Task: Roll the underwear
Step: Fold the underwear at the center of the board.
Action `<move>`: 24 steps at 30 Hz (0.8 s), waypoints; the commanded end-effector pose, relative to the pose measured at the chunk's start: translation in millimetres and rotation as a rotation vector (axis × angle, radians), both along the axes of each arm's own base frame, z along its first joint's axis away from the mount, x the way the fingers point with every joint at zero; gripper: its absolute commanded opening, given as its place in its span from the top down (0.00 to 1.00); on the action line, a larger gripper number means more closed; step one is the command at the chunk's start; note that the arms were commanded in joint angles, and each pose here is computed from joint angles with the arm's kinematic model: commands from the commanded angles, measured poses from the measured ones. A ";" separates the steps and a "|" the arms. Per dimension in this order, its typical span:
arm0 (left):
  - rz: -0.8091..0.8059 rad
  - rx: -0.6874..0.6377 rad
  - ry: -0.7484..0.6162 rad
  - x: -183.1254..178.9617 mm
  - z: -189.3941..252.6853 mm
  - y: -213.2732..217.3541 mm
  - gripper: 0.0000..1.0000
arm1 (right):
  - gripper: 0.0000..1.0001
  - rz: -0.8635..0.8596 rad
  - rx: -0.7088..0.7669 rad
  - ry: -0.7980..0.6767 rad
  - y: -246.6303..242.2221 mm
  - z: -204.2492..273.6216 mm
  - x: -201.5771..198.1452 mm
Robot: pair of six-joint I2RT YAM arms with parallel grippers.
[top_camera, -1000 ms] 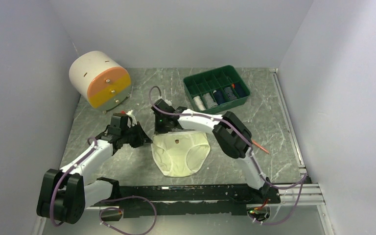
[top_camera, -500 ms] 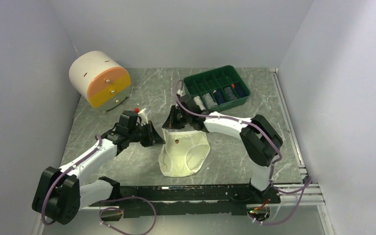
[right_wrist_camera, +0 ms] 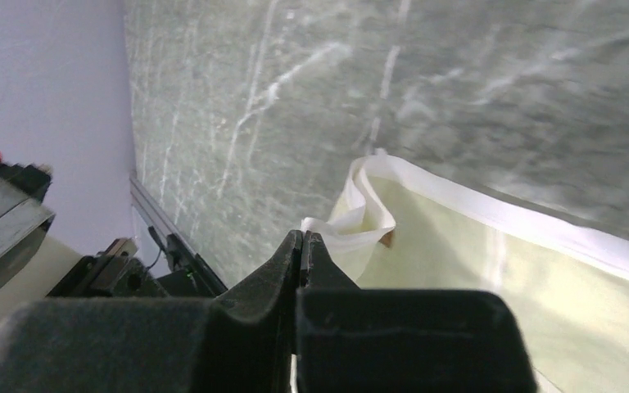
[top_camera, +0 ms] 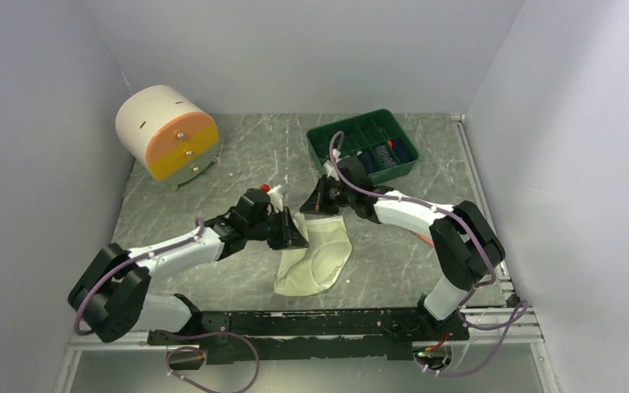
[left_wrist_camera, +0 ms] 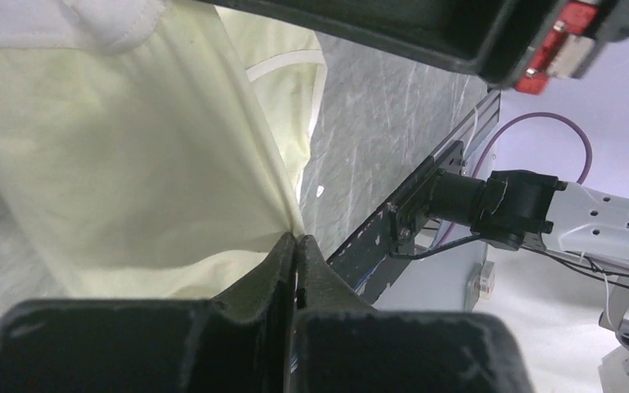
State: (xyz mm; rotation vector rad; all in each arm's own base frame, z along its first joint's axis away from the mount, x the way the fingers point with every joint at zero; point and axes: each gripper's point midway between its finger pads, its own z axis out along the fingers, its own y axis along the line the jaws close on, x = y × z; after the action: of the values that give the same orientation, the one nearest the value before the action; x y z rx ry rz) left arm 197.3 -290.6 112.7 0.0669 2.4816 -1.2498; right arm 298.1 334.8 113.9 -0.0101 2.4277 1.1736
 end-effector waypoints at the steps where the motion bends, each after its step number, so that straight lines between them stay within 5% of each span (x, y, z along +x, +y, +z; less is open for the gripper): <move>1: -0.021 -0.088 -0.038 5.4 25.7 -42.0 0.95 | 1.00 -0.012 0.028 -0.066 -23.7 8.7 12.8; 24: -0.115 -0.031 0.028 -5.3 -16.1 -133.2 0.95 | 1.00 -0.118 -0.082 0.002 -109.9 -41.4 36.5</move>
State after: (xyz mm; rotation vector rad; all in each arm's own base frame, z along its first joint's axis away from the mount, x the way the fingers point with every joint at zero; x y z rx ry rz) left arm 197.5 -403.8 77.2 0.1416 2.5599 -1.2544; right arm 312.3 228.5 57.8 0.1535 2.5378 1.0384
